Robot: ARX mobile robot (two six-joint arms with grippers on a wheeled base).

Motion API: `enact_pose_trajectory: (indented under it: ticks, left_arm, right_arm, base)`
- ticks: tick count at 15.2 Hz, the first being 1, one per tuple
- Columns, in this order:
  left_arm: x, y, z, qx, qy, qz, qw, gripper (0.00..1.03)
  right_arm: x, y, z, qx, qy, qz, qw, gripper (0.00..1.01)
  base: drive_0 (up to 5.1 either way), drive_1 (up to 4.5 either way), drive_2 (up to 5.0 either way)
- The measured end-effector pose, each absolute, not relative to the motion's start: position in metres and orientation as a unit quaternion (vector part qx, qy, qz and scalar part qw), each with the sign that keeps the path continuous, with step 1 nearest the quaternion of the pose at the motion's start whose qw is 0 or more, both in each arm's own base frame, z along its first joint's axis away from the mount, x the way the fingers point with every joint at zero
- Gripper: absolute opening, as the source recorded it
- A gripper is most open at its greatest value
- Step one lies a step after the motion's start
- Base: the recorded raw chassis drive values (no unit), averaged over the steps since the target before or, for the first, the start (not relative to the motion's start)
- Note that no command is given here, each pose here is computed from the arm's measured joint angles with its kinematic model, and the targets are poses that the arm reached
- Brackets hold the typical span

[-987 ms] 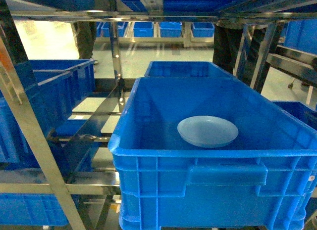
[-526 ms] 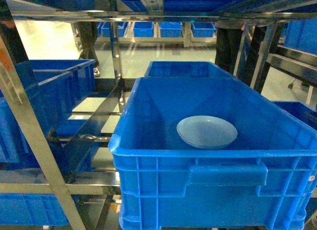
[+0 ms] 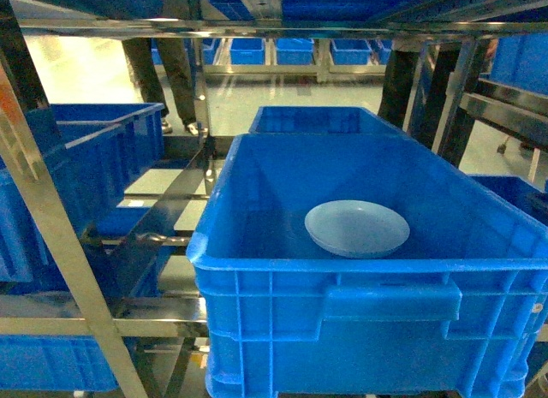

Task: Place blue tray on left shelf second layer neatly

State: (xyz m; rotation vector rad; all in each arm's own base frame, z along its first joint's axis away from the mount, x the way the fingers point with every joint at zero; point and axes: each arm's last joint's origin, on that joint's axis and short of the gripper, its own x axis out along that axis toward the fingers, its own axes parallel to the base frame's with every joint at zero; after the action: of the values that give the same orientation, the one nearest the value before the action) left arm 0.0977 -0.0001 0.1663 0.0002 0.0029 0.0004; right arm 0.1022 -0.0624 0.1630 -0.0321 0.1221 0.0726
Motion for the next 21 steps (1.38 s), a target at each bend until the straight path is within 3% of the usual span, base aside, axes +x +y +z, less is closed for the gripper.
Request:
enact_pose_trajectory:
  ticks: [8, 9, 10, 12, 16, 18, 21]
  left_arm:
    - [0.098, 0.000, 0.166, 0.000, 0.001, 0.000, 1.000, 0.98]
    - [0.098, 0.000, 0.166, 0.000, 0.001, 0.000, 1.000, 0.98]
    - [0.098, 0.000, 0.166, 0.000, 0.001, 0.001, 1.000, 0.98]
    - [0.098, 0.000, 0.166, 0.000, 0.001, 0.000, 1.000, 0.98]
    - [0.098, 0.000, 0.166, 0.000, 0.001, 0.000, 1.000, 0.98]
    - [0.098, 0.000, 0.166, 0.000, 0.001, 0.000, 1.000, 0.98]
    - [0.098, 0.000, 0.166, 0.000, 0.001, 0.000, 1.000, 0.98]
  right_arm:
    - [0.102, -0.062, 0.163, -0.022, 0.063, 0.039, 0.997, 0.98]
    - [0.101, -0.061, 0.164, -0.038, 0.032, 0.019, 0.999, 0.92]
    - [0.099, -0.056, 0.166, -0.029, 0.019, 0.002, 0.999, 0.83]
    - [0.097, -0.042, 0.171, -0.024, -0.006, 0.005, 1.000, 0.62]
    - [0.097, -0.025, 0.169, -0.009, -0.005, 0.001, 1.000, 0.26]
    - [0.097, -0.017, 0.168, -0.008, -0.004, 0.003, 1.000, 0.02]
    - [0.097, -0.006, 0.167, -0.004, 0.001, -0.009, 1.000, 0.02]
  base:
    - [0.0, 0.00, 0.0]
    - [0.0, 0.00, 0.0]
    - [0.0, 0.00, 0.0]
    - [0.0, 0.00, 0.0]
    - [0.0, 0.00, 0.0]
    - [0.0, 0.00, 0.0]
    - [0.0, 0.00, 0.0]
